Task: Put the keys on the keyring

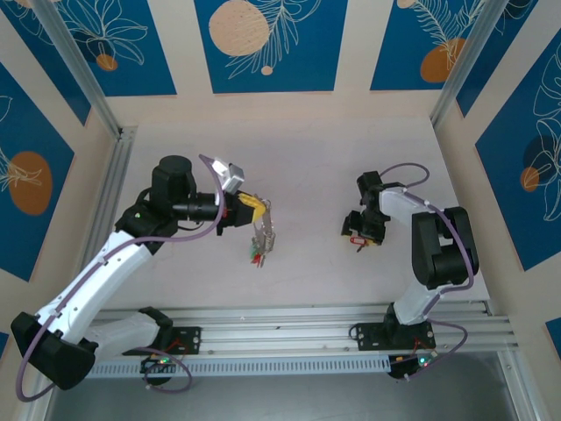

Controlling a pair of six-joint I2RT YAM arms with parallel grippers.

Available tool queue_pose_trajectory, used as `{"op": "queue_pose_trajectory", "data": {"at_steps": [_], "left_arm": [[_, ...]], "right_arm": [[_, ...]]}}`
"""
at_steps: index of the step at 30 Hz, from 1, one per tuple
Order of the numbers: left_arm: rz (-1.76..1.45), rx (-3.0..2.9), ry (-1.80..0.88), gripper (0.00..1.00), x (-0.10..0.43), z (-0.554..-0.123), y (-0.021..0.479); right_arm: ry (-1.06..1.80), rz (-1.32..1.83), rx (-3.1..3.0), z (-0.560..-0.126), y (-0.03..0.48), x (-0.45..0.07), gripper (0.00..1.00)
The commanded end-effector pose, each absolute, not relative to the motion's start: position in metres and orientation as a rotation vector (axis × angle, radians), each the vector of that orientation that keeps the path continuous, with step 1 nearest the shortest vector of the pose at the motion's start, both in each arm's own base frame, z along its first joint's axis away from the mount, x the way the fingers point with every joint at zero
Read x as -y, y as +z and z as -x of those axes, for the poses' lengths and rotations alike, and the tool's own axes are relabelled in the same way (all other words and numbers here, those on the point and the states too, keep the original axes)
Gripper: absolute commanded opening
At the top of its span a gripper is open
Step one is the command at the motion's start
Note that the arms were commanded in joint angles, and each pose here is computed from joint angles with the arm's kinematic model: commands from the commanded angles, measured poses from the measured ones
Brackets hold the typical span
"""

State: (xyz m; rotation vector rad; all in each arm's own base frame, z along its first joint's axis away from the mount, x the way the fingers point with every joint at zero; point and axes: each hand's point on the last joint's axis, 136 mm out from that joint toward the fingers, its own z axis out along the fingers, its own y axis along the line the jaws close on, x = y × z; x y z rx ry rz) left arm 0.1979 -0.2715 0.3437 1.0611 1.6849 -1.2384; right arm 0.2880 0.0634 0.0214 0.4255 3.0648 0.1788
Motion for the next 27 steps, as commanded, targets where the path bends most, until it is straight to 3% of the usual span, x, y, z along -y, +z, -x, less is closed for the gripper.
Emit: {"op": "queue_pose_trajectory", "data": {"at_steps": [1, 11, 20, 27], "left_arm": [[-1.072, -1.584, -1.244, 0.0, 0.266, -0.192, 0.365], [-1.05, -1.598, -1.216, 0.0, 0.262, -0.199, 0.363], [-1.045, -1.612, -1.213, 0.0, 0.262, -0.202, 0.359], [-1.029, -1.616, -1.239, 0.0, 0.263, -0.204, 0.361]], "right_arm": [[0.26, -0.42, -3.093, -0.289, 0.024, -0.079, 0.69], [0.384, -0.333, -3.162, -0.265, 0.02, -0.14, 0.66], [0.644, -0.317, -3.114, -0.252, 0.043, -0.233, 0.66], [0.551, -0.156, -3.049, -0.25, 0.091, -0.222, 0.66]]}}
